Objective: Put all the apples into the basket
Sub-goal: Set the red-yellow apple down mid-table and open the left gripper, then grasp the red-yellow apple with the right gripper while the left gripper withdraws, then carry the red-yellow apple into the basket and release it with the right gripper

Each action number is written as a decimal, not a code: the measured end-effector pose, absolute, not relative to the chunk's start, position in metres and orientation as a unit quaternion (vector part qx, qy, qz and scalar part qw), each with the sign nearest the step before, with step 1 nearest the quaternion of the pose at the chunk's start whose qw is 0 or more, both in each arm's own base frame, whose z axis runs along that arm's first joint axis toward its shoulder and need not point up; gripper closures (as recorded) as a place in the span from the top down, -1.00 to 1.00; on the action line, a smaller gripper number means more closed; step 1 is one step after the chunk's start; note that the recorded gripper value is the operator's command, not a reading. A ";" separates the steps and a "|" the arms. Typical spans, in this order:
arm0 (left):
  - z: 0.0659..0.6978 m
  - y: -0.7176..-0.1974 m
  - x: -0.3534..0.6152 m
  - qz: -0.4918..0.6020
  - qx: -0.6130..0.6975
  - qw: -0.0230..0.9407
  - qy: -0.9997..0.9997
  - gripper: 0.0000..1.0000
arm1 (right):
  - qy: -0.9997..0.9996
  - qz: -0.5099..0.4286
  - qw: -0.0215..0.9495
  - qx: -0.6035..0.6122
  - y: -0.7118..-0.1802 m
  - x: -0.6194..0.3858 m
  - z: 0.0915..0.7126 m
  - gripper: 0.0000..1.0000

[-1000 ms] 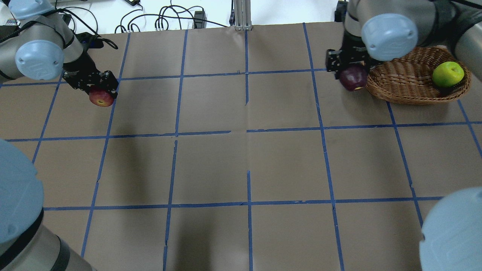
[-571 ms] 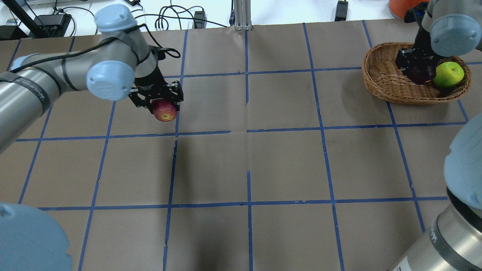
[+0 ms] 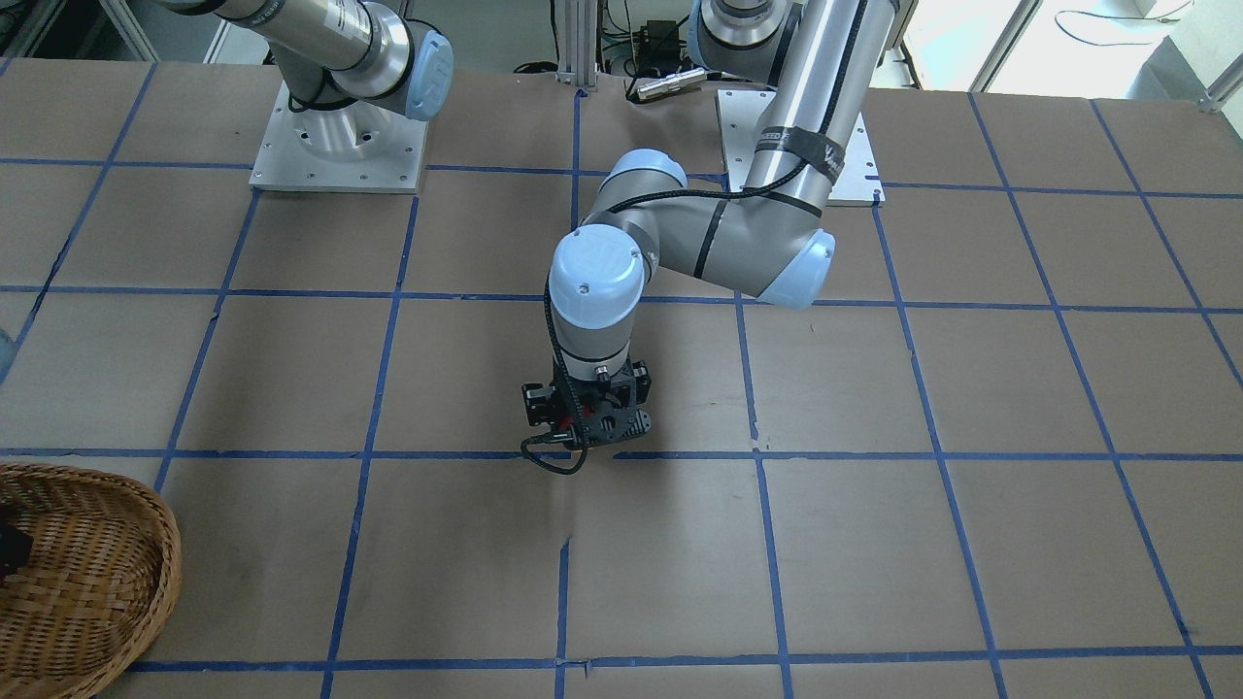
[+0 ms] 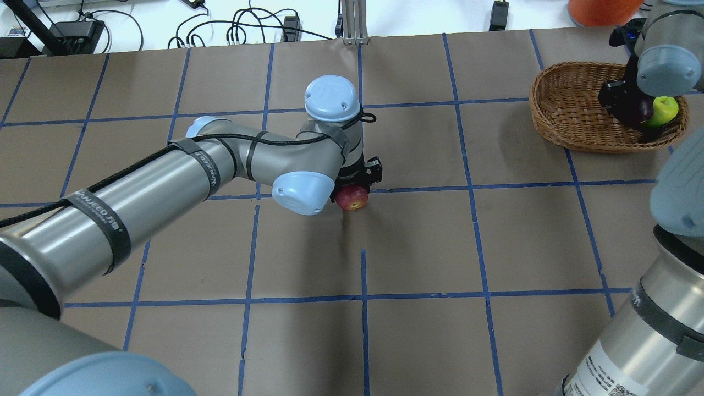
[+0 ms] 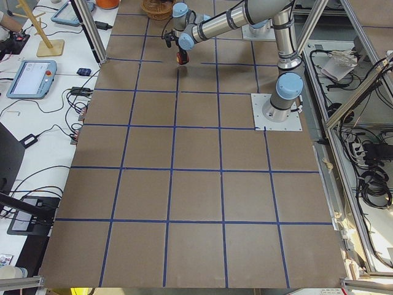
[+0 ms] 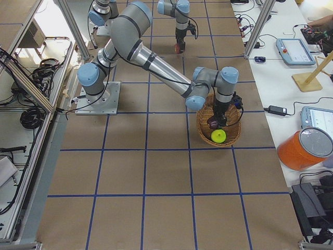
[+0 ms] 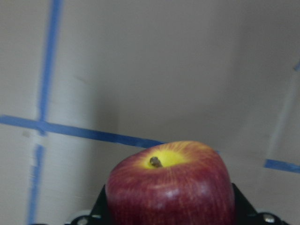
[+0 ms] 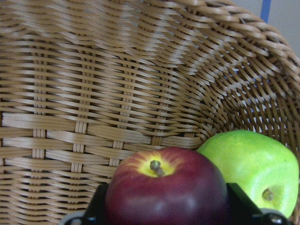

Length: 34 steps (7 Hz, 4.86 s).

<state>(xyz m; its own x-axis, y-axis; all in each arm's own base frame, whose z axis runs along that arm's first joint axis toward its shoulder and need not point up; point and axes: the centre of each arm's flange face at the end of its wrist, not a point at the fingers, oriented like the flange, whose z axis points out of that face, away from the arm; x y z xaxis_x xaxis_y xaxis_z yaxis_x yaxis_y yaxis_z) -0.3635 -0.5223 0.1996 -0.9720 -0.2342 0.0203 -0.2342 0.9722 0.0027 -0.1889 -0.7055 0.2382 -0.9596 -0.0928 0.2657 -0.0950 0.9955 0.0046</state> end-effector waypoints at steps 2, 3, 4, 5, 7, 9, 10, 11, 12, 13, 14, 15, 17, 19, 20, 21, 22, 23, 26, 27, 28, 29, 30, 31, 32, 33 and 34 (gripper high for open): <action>0.209 -0.521 -0.376 0.016 0.107 0.015 -0.994 1.00 | -0.989 0.010 0.137 0.048 -0.704 -0.179 0.262 1.00; 0.233 -0.526 -0.369 0.023 0.101 0.018 -0.994 1.00 | -0.989 0.009 0.134 0.055 -0.700 -0.161 0.286 1.00; 0.271 -0.530 -0.355 0.016 0.093 0.014 -0.995 1.00 | -0.990 0.002 0.124 0.060 -0.695 -0.124 0.311 1.00; 0.317 -0.528 -0.339 -0.002 0.080 0.004 -0.997 1.00 | -0.993 -0.004 0.104 0.058 -0.687 -0.081 0.332 1.00; 0.412 -0.505 -0.294 -0.009 0.044 0.001 -0.999 1.00 | -0.997 -0.021 0.035 0.067 -0.666 0.023 0.354 1.00; 0.476 -0.485 -0.210 -0.019 0.031 0.001 -0.999 1.00 | -0.995 -0.047 -0.003 0.084 -0.638 0.136 0.340 1.00; 0.493 -0.474 -0.180 -0.019 0.013 0.002 -1.000 1.00 | -0.993 -0.054 -0.019 0.100 -0.620 0.187 0.323 1.00; 0.502 -0.468 -0.164 -0.012 0.002 0.004 -1.000 1.00 | -0.992 -0.049 -0.037 0.108 -0.607 0.225 0.309 1.00; 0.504 -0.467 -0.157 0.005 -0.004 0.006 -1.000 1.00 | -0.991 -0.048 -0.064 0.104 -0.595 0.256 0.298 1.00; 0.503 -0.469 -0.153 0.028 -0.006 0.007 -1.000 1.00 | -0.989 -0.050 -0.093 0.102 -0.584 0.284 0.288 1.00; 0.501 -0.474 -0.150 0.052 -0.005 0.007 -0.999 1.00 | -0.987 -0.058 -0.107 0.103 -0.574 0.306 0.275 1.00; 0.502 -0.477 -0.146 0.066 -0.002 0.008 -0.998 1.00 | -0.985 -0.075 -0.110 0.108 -0.564 0.322 0.256 1.00; 0.506 -0.481 -0.130 0.071 0.013 0.008 -0.997 1.00 | -0.983 -0.101 -0.107 0.112 -0.554 0.335 0.224 1.00; 0.508 -0.477 -0.119 0.060 0.024 0.007 -0.998 1.00 | -0.982 -0.113 -0.103 0.114 -0.554 0.340 0.199 0.08; 0.507 -0.476 -0.117 0.057 0.026 0.006 -0.998 1.00 | -0.982 -0.108 -0.101 0.115 -0.556 0.342 0.190 -0.99; 0.505 -0.476 -0.116 0.056 0.027 0.006 -0.998 1.00 | -0.985 -0.098 -0.098 0.106 -0.558 0.344 0.189 -1.00; 0.506 -0.477 -0.116 0.056 0.027 0.005 -0.998 1.00 | -0.988 -0.087 -0.092 0.091 -0.561 0.343 0.195 -1.00; 0.510 -0.480 -0.116 0.055 0.028 0.004 -0.998 1.00 | -0.992 -0.063 -0.075 0.081 -0.566 0.333 0.218 -1.00; 0.522 -0.497 -0.116 0.051 0.027 0.005 -0.998 1.00 | -1.000 -0.001 -0.015 -0.025 -0.611 0.168 0.324 -1.00; 0.520 -0.497 -0.116 0.049 0.027 0.007 -0.998 1.00 | -0.999 0.010 0.002 -0.052 -0.625 0.091 0.340 -1.00; 0.518 -0.497 -0.116 0.048 0.028 0.009 -0.998 1.00 | -0.998 0.015 0.014 -0.059 -0.635 0.027 0.342 -1.00; 0.517 -0.497 -0.116 0.050 0.029 0.010 -0.998 1.00 | -0.998 0.019 0.026 -0.050 -0.648 -0.018 0.333 -1.00; 0.517 -0.497 -0.116 0.050 0.031 0.010 -0.998 1.00 | -0.998 0.021 0.044 -0.039 -0.664 -0.055 0.320 -1.00; 0.517 -0.496 -0.116 0.051 0.032 0.010 -0.998 1.00 | -0.997 0.020 0.060 -0.035 -0.681 -0.082 0.307 -0.75; 0.517 -0.496 -0.116 0.051 0.033 0.010 -0.998 1.00 | -0.997 0.018 0.067 -0.035 -0.695 -0.097 0.294 -0.06; 0.517 -0.496 -0.116 0.051 0.033 0.010 -0.998 1.00 | -0.997 0.014 0.069 -0.038 -0.703 -0.104 0.283 0.99; 0.517 -0.496 -0.116 0.051 0.034 0.010 -0.998 1.00 | -0.997 0.012 0.068 -0.042 -0.706 -0.106 0.276 1.00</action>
